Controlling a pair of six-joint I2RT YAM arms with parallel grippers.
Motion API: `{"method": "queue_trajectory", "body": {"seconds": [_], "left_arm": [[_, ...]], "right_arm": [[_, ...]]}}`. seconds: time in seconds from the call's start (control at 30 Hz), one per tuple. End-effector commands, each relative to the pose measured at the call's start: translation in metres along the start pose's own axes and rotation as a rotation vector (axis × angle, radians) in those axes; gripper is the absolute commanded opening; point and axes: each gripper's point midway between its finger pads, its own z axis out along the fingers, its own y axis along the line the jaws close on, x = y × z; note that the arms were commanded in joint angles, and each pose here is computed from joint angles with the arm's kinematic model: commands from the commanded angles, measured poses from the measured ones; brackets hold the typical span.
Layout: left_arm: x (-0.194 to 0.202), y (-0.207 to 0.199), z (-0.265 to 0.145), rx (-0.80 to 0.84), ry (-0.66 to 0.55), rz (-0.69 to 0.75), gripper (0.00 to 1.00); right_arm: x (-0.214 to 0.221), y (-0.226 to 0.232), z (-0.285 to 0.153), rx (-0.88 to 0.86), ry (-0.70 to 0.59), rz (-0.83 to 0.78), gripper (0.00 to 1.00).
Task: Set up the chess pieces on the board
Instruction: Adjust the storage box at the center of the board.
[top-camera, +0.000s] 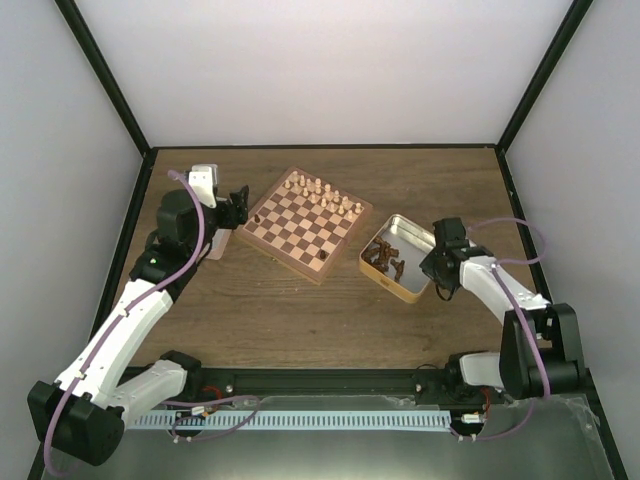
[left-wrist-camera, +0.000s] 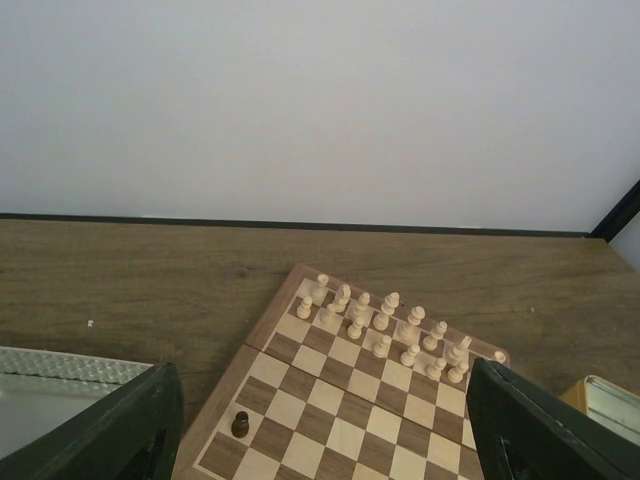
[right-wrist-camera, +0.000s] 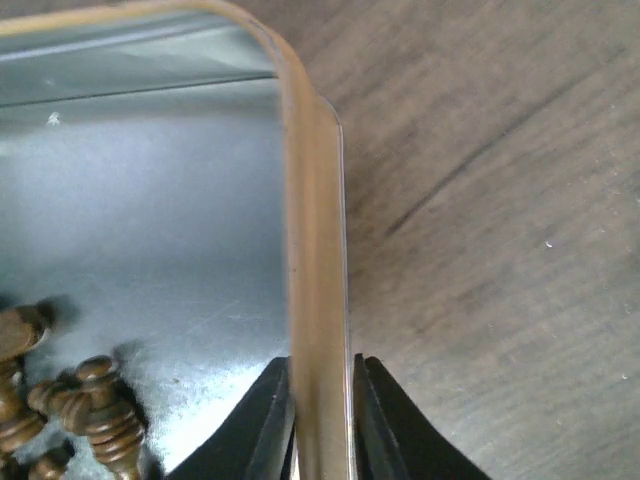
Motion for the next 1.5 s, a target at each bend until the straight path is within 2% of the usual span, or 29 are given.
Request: {"method": "queue_trajectory", "body": {"seconds": [0.0, 0.1, 0.17, 0.27, 0.43, 0.53, 0.7, 1.07, 1.3, 1.47], "left_arm": [[-0.003, 0.000, -0.003, 0.005, -0.013, 0.007, 0.79], [-0.003, -0.001, -0.003, 0.009, -0.013, 0.008, 0.79], [-0.003, -0.001, -0.003, 0.010, -0.013, 0.008, 0.79], [-0.003, 0.000, -0.003, 0.007, -0.013, 0.007, 0.79], [-0.003, 0.000, -0.002, 0.008, -0.013, 0.009, 0.79], [-0.002, -0.001, -0.002, 0.011, -0.011, 0.009, 0.79], [-0.001, -0.002, -0.001, 0.015, -0.008, 0.009, 0.79], [-0.001, -0.001, 0.000, 0.013, -0.006, 0.009, 0.79], [-0.001, -0.002, 0.000, 0.016, -0.005, 0.008, 0.79], [0.000, -0.002, 0.000, 0.017, -0.002, 0.008, 0.79]], "right_arm": [[0.005, -0.010, -0.004, 0.014, 0.006, 0.107, 0.30], [-0.014, -0.002, -0.016, 0.012, -0.048, 0.039, 0.59], [-0.029, 0.004, -0.024, 0.014, -0.090, -0.025, 0.73], [-0.051, 0.023, -0.035, -0.035, -0.167, -0.171, 0.82], [-0.079, 0.064, -0.047, -0.135, -0.247, -0.398, 0.86], [-0.079, 0.090, -0.045, -0.227, -0.232, -0.527, 0.86], [-0.086, 0.109, -0.034, -0.257, -0.238, -0.636, 0.86], [-0.073, 0.098, 0.025, -0.139, -0.081, -0.660, 0.78], [-0.069, 0.072, 0.040, 0.001, -0.021, -0.600, 0.59], [-0.066, 0.057, 0.039, 0.059, -0.017, -0.551, 0.49]]}}
